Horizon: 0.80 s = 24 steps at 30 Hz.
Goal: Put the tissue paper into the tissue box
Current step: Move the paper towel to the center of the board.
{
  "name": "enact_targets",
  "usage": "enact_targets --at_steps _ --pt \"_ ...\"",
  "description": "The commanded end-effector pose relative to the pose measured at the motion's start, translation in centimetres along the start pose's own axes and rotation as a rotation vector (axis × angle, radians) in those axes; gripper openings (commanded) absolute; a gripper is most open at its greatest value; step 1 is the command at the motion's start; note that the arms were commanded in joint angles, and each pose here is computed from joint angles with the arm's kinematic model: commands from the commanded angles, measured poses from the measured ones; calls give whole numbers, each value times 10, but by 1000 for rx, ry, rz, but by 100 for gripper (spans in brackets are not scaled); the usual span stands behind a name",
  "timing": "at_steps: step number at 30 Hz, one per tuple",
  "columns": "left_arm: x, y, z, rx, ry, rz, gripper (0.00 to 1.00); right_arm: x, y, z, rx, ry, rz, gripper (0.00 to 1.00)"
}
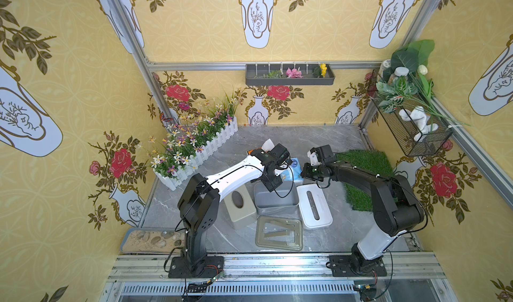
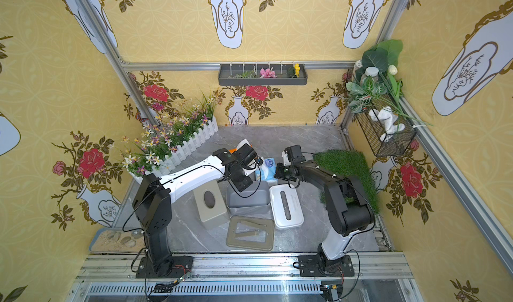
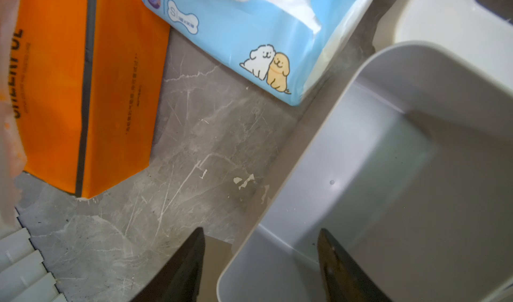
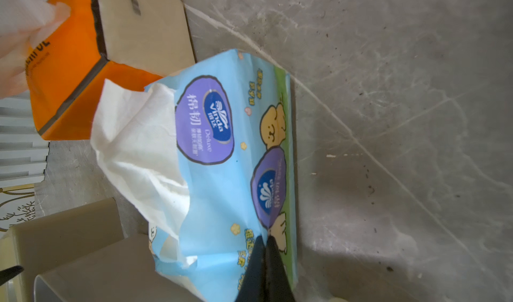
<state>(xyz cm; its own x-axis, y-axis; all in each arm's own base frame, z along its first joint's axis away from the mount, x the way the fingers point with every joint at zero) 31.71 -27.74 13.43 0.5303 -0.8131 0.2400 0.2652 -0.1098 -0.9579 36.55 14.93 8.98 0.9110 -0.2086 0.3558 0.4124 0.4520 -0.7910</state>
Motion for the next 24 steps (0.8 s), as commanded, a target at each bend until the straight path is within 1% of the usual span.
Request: enact_targets --at_steps 1,5,8,12,17,20,24 --pt "0 5 -8 -55 32 23 55 12 -6 -6 -27 38 -65 5" --pt "4 9 -11 -81 24 23 38 15 -9 -17 -46 70 -72 5" --pt "4 12 -14 -103 8 34 30 18 -10 -20 -52 77 -80 5" --pt "0 16 -12 -86 -33 76 20 21 -12 -23 -57 85 -88 5" --pt "1 19 -4 -32 -106 82 13 26 -13 -26 -59 90 -99 5" --pt "2 19 -3 -23 -140 86 11 28 -13 -27 -54 90 -104 6" --pt "-1 20 5 34 -211 127 7 29 -14 -27 -51 90 -104 6"
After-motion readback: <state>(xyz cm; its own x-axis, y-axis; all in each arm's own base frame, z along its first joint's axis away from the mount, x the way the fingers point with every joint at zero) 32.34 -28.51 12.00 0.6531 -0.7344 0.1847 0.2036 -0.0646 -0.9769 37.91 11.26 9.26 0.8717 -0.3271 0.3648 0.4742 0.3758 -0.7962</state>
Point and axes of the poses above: each gripper's point midway between its finger pads, its own y axis out along the fingers, its own z axis along the line the jaws close on, x = y × z, the point moved 3 cm from there along -y, back along the fingers, and after that the axes turned 2 degrees about y, right-handed, at the moved point
